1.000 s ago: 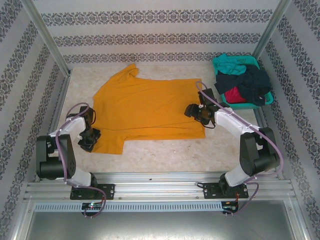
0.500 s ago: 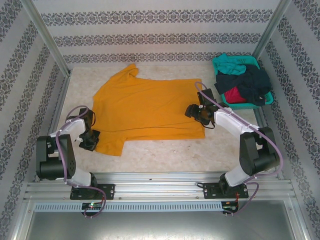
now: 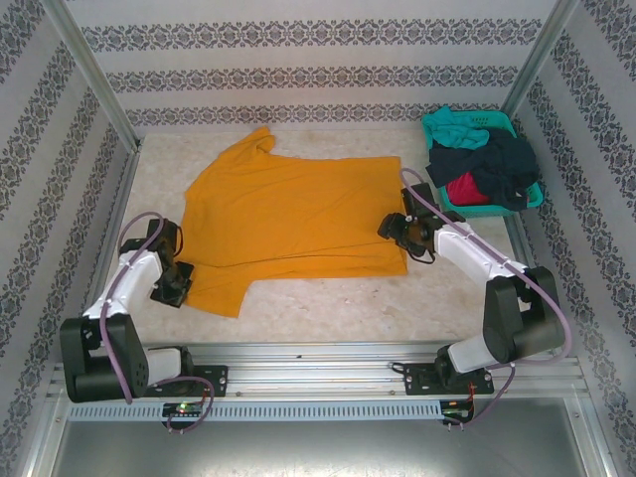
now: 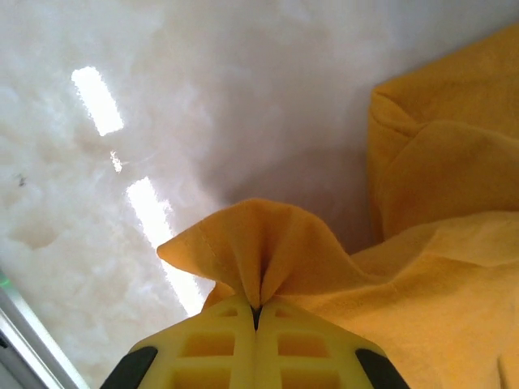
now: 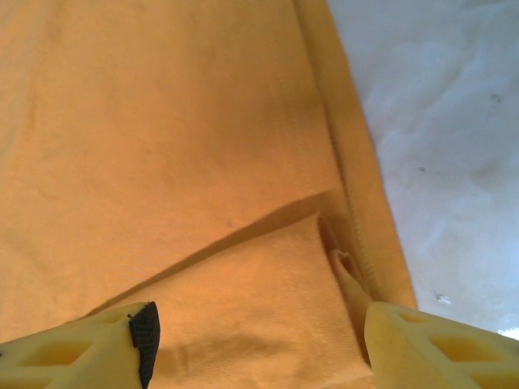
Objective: Fold and stack the t-shirts
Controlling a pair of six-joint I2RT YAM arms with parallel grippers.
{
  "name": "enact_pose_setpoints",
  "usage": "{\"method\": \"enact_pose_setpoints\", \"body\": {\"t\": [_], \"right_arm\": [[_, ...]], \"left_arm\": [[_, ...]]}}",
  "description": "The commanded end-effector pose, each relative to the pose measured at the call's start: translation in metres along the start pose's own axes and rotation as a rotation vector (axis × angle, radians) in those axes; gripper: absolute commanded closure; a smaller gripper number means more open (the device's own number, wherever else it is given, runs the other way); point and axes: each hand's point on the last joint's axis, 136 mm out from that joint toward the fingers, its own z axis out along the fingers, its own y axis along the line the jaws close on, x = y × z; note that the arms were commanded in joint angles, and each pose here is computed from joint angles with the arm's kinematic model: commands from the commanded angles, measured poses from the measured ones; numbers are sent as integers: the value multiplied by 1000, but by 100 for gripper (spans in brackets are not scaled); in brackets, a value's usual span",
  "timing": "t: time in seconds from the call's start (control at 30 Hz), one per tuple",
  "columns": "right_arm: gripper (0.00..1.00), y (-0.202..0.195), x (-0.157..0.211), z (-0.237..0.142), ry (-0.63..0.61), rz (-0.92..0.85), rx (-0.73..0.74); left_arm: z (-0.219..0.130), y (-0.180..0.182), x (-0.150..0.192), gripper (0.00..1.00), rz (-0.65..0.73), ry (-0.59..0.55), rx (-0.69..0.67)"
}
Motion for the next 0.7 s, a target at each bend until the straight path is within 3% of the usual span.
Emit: {"method": "enact_pose_setpoints", "body": {"t": [0.0,0.33,0.5,0.67], "right_arm": [[32,-11,-1,-3,-12,45,35],[32,-20,5,2,16,82,60],[32,-23,9,1,26,92,71],[35,-49,16,-4,54,159,194]], "left_arm": [[-4,36,14,100,-71,47,-94],[-4,73,39,100,-108,122,-144],[-3,55,37,100,-116,134,-99],[-12,46,27,100,-96,94,-84]]}}
